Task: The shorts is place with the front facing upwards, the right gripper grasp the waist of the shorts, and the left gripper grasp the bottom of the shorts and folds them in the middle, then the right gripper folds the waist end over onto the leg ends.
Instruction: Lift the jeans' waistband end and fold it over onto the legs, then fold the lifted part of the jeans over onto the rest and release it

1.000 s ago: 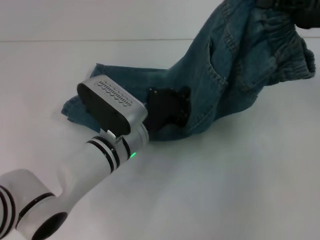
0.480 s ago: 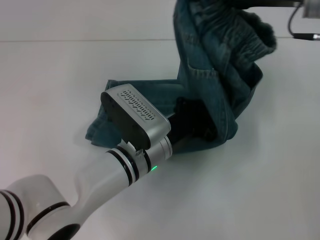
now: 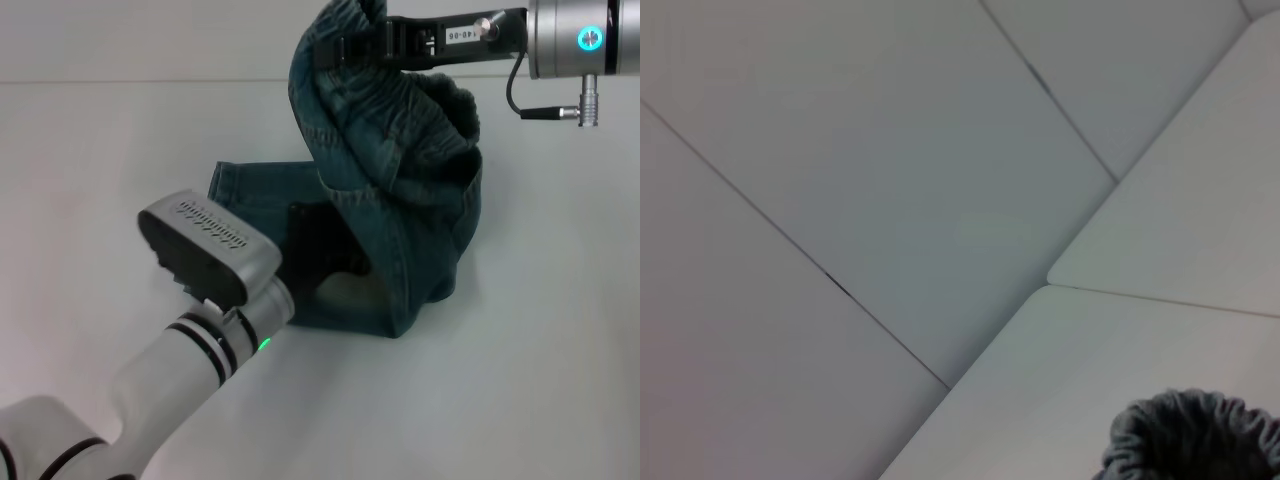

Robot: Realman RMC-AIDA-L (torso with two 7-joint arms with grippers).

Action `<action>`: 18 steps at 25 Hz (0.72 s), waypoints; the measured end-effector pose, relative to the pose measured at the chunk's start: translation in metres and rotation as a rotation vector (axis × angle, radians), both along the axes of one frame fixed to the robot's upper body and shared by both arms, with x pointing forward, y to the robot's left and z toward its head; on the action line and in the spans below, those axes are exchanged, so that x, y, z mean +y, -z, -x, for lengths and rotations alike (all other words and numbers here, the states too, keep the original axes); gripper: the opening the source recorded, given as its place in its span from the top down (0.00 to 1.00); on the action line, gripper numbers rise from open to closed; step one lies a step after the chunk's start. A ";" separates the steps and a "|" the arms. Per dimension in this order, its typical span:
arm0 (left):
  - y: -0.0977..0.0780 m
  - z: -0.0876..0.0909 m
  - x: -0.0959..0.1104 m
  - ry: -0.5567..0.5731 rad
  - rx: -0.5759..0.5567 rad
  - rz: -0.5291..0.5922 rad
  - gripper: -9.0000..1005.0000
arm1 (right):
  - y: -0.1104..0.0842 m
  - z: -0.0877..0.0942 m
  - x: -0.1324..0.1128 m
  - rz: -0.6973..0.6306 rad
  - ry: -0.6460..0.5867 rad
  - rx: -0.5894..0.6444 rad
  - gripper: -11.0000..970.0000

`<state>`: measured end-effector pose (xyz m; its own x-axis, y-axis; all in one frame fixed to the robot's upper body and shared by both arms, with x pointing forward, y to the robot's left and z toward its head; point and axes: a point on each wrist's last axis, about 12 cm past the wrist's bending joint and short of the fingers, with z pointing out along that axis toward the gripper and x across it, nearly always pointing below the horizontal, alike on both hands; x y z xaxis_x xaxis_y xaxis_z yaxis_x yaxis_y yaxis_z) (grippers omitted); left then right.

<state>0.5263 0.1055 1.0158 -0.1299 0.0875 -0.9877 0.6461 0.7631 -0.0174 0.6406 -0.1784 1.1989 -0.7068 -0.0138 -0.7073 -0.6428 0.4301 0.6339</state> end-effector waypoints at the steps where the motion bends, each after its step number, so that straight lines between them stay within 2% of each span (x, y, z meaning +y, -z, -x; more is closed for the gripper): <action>1: 0.002 0.001 0.004 -0.021 0.000 0.000 0.99 | 0.002 0.001 -0.002 0.000 0.005 0.003 0.87; 6: 0.011 0.008 0.024 -0.146 -0.012 -0.031 0.99 | 0.004 0.001 -0.010 0.006 0.021 0.008 0.87; 10: 0.017 0.019 0.042 -0.291 -0.036 -0.057 0.99 | 0.007 0.002 -0.011 0.026 0.013 0.008 0.87; 14: 0.012 0.033 0.056 -0.447 -0.125 -0.060 0.99 | 0.010 0.002 0.002 0.054 -0.023 0.015 0.87; 18: 0.005 0.037 0.062 -0.547 -0.165 -0.037 0.99 | 0.018 -0.002 0.019 0.100 -0.047 0.044 0.87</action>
